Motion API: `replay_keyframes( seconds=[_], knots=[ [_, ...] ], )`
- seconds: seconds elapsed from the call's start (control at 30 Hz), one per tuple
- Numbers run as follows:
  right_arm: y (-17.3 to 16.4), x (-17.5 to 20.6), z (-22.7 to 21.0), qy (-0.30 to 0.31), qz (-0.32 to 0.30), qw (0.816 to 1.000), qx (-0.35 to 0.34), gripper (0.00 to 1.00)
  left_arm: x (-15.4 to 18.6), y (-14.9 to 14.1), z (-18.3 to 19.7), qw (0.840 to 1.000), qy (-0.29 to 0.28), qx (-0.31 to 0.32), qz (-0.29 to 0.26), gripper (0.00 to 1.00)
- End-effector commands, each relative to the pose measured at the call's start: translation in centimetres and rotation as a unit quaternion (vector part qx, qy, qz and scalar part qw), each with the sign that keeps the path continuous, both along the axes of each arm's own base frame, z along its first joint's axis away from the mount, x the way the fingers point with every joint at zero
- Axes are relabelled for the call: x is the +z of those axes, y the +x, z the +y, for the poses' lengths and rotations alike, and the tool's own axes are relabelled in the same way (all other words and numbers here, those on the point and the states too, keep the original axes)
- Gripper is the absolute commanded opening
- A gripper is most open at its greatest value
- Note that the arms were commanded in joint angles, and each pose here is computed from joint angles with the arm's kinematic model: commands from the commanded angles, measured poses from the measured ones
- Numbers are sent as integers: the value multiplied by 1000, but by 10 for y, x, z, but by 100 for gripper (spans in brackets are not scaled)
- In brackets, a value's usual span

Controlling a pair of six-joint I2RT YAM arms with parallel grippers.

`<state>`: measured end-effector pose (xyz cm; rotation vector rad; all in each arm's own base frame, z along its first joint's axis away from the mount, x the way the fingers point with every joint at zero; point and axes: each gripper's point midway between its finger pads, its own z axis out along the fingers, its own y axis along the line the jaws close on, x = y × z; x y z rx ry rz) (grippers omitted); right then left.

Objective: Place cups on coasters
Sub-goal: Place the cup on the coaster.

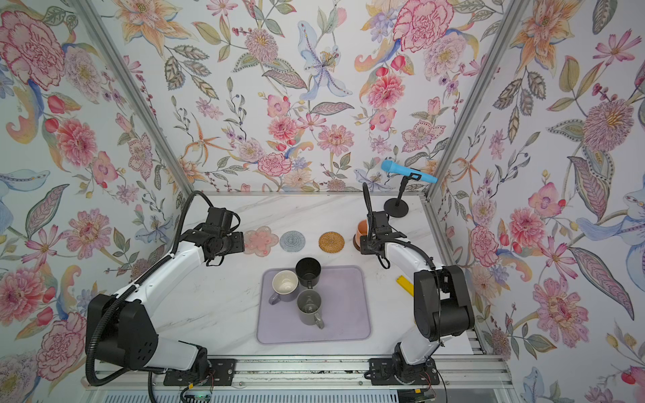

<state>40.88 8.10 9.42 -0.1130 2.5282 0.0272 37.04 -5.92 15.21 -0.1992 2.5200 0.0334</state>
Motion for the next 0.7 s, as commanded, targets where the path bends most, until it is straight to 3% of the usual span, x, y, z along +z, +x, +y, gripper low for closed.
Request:
replay_keyframes(
  seconds=[0.0, 0.67],
  knots=[
    [34, 41, 3, 12, -78, 997, 1, 0, 5, 7, -4, 1000, 0, 1, -8, 67],
    [42, 32, -3, 16, -68, 998, -10, 0, -2, 4, -1, 1000, 7, 6, -1, 67]
  ],
)
